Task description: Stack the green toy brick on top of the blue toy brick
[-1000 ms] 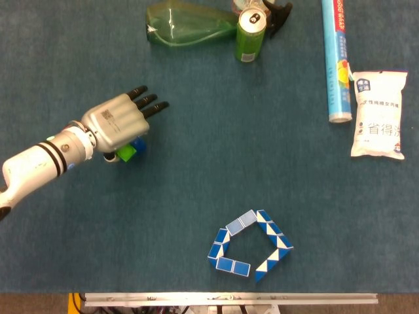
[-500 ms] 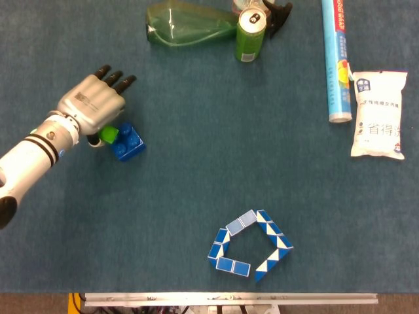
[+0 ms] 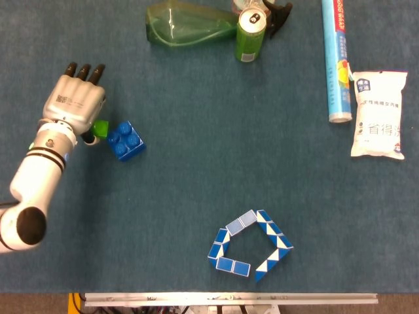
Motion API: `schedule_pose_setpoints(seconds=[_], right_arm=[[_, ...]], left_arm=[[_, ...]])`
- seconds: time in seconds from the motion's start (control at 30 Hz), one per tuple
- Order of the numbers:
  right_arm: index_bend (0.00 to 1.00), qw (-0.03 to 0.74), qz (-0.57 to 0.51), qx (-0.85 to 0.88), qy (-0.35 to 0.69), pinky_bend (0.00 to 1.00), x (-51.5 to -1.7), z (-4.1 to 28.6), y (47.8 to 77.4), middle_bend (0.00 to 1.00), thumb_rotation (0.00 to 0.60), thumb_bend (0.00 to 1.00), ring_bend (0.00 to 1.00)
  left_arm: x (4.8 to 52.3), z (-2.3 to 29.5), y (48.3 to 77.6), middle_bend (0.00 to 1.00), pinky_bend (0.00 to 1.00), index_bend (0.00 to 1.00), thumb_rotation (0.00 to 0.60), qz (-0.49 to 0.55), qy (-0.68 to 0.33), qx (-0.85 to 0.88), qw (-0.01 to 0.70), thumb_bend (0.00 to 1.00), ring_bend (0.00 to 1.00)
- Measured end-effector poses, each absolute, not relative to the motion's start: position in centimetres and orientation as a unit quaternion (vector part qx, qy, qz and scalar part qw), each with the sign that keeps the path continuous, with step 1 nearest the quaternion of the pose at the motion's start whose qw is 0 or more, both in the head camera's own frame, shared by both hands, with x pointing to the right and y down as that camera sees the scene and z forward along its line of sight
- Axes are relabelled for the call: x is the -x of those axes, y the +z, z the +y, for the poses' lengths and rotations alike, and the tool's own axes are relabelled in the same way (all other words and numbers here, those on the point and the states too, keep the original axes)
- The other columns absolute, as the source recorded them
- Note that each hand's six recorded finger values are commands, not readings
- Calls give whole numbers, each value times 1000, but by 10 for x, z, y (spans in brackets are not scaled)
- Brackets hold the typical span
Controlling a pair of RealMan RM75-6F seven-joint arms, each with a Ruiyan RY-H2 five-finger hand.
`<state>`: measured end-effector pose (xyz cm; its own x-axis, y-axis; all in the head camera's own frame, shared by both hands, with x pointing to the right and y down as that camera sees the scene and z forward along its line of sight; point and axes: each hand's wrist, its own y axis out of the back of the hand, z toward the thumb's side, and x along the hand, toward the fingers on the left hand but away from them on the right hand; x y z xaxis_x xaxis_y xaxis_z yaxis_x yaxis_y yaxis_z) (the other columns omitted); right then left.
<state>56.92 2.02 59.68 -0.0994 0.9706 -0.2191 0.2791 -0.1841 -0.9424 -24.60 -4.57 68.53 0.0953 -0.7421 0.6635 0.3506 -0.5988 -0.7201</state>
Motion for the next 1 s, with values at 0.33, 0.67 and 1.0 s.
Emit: schedule_pose_setpoints(seconds=[0.33, 0.67, 1.0], right_arm=[[426, 340, -542, 584, 500, 412, -569, 22, 594, 433, 600, 241, 332], [426, 339, -538, 588, 500, 412, -567, 22, 595, 433, 600, 240, 332], [426, 337, -537, 589, 501, 412, -566, 21, 596, 433, 600, 240, 332]], left_arm=[[230, -37, 687, 0, 67, 680, 600, 223, -659, 617, 368, 180, 0], [225, -38, 684, 0, 70, 682, 600, 270, -663, 616, 328, 215, 0], [226, -43, 683, 0, 71, 681, 600, 329, -669, 607, 276, 228, 0]])
